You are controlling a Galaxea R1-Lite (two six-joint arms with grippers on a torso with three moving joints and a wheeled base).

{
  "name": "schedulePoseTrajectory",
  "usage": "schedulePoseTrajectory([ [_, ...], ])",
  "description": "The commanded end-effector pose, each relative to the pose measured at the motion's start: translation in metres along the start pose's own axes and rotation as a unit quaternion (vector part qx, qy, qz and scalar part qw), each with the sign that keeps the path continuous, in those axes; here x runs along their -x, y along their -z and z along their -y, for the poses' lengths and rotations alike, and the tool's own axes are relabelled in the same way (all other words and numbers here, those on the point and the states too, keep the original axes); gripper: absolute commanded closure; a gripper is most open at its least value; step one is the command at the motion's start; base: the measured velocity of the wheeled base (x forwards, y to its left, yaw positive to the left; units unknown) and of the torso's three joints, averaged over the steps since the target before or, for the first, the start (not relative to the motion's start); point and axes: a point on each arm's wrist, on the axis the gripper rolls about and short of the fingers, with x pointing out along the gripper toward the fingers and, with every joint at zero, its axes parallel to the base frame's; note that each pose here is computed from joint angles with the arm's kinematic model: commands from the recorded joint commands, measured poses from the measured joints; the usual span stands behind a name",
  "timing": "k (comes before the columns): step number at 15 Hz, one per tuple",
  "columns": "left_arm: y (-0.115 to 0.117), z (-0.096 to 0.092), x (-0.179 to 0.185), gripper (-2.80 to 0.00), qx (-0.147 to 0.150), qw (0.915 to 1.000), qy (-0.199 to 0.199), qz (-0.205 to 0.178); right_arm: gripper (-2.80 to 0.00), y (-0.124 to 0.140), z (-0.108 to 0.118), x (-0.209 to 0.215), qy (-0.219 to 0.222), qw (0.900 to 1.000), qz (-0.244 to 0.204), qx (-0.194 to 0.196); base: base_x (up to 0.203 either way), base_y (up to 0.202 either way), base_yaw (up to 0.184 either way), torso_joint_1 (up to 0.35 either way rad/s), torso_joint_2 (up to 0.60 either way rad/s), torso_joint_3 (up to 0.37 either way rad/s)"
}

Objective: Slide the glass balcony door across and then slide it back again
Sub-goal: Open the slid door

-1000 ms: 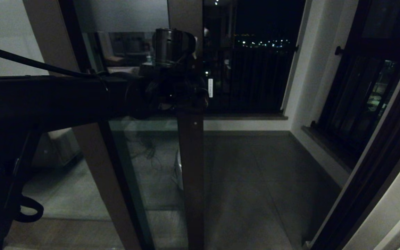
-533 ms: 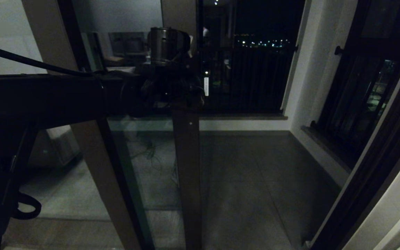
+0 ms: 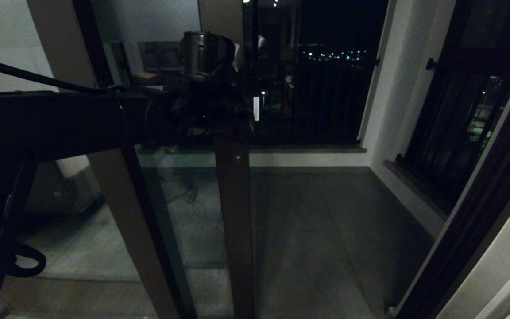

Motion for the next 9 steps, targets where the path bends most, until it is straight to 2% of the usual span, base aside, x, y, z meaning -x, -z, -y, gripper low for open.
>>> schedulePoseTrajectory([
  [1,-0.005,-0.004,0.003,0.0,0.003,1.0,-0.006,0.007,0.0,0.0,0.0,0.0,0.0,1.0,-0.001,0.0,0.0,0.0,0.0,0.0,0.0,0.0],
  [9,-0.012,-0.024,0.008,0.0,0.004,0.9996,-0.027,0.006,0.0,0.0,0.0,0.0,0.0,1.0,0.0,0.0,0.0,0.0,0.0,0.0,0.0,0.0],
])
